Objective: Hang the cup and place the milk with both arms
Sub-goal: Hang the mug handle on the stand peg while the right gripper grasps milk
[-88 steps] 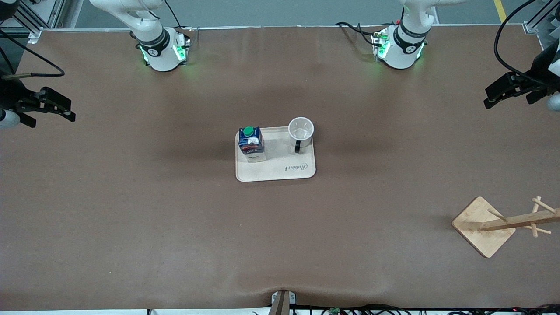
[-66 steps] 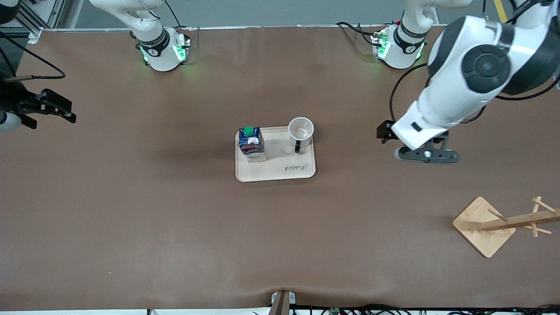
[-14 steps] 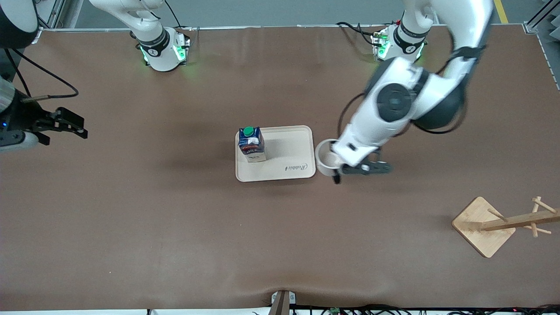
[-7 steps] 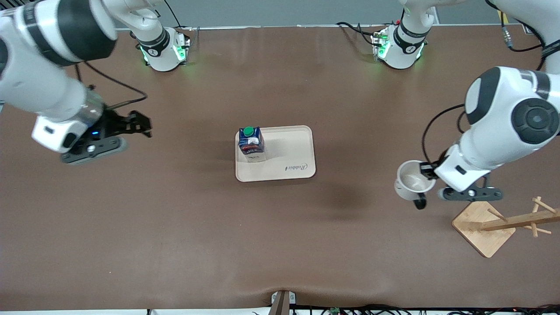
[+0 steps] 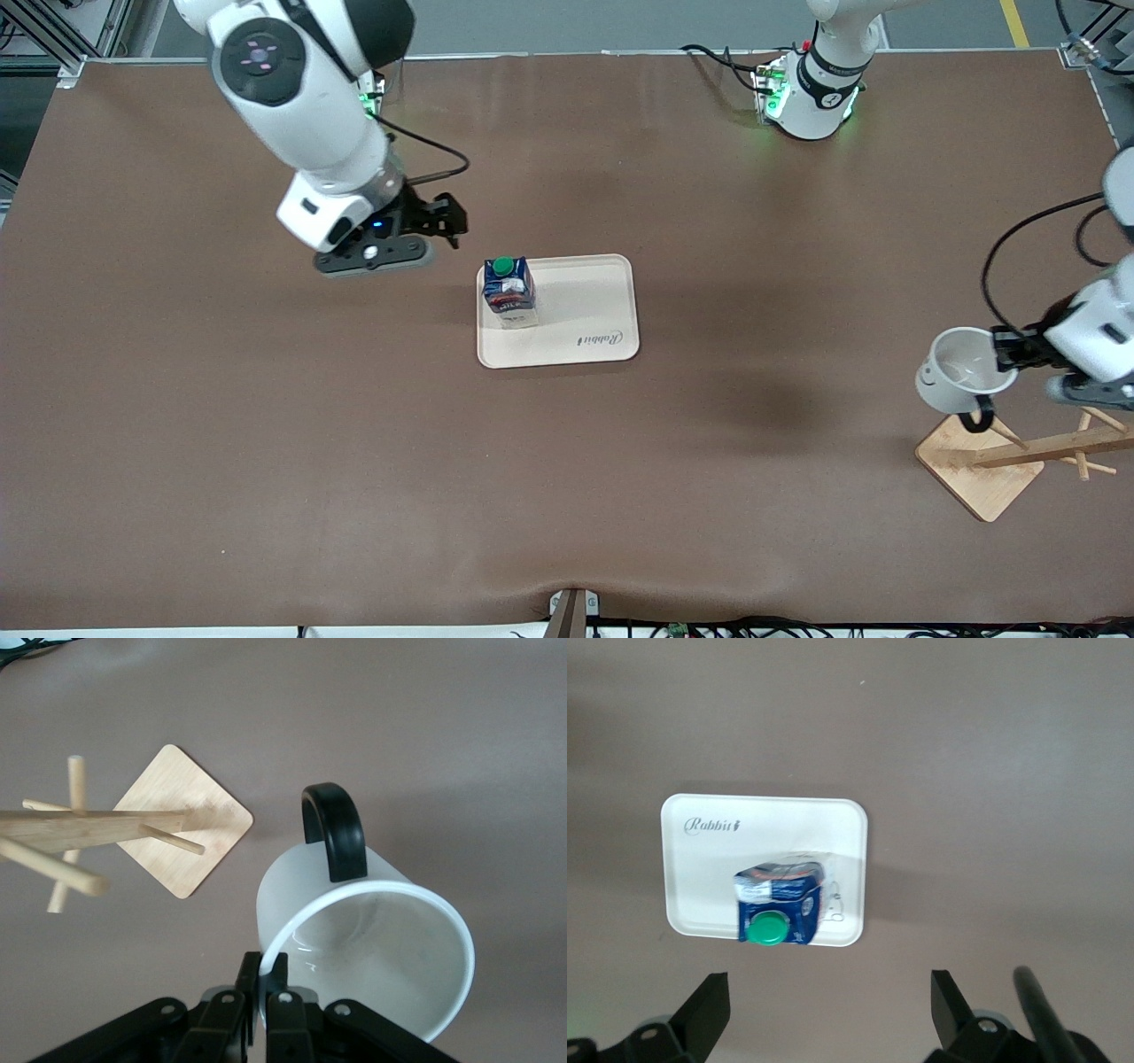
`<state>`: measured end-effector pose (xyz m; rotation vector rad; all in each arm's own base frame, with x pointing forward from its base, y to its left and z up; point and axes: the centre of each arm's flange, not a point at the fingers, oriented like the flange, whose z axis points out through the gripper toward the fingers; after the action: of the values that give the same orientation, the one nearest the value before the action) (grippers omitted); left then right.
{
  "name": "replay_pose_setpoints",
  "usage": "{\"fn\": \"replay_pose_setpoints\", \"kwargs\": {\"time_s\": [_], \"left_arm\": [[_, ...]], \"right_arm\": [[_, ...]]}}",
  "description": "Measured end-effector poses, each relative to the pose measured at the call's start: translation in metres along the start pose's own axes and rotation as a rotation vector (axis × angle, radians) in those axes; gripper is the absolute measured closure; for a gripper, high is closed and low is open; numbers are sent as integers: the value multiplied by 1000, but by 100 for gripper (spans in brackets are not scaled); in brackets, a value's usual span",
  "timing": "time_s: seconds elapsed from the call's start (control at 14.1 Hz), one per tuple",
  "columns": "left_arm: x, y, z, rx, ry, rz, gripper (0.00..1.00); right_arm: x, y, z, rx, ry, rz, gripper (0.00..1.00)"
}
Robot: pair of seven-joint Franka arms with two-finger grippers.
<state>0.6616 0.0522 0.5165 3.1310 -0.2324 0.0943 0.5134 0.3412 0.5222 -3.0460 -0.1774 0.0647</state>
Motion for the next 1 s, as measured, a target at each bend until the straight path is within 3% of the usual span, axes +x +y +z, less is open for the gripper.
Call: {"fn": "replay_pose_setpoints", "kwargs": {"time_s": [0.14,0.36,0.57,1.0], "left_arm": [[-7,-39,-6,-58,53,-6,93],[-14,-81,-11,-66,118,38,93],[-18,-94,-9,-93,135,54,93],[-23,-106,-4,-107,138,83,93]], "right_arm": [[-4,-29,21,6,13,-21,0],[-5,-67,62,-28,53,1,0],[0,-78,98,-87,66,-18,0],[7,-77,131,-118,47,-24,0]]}}
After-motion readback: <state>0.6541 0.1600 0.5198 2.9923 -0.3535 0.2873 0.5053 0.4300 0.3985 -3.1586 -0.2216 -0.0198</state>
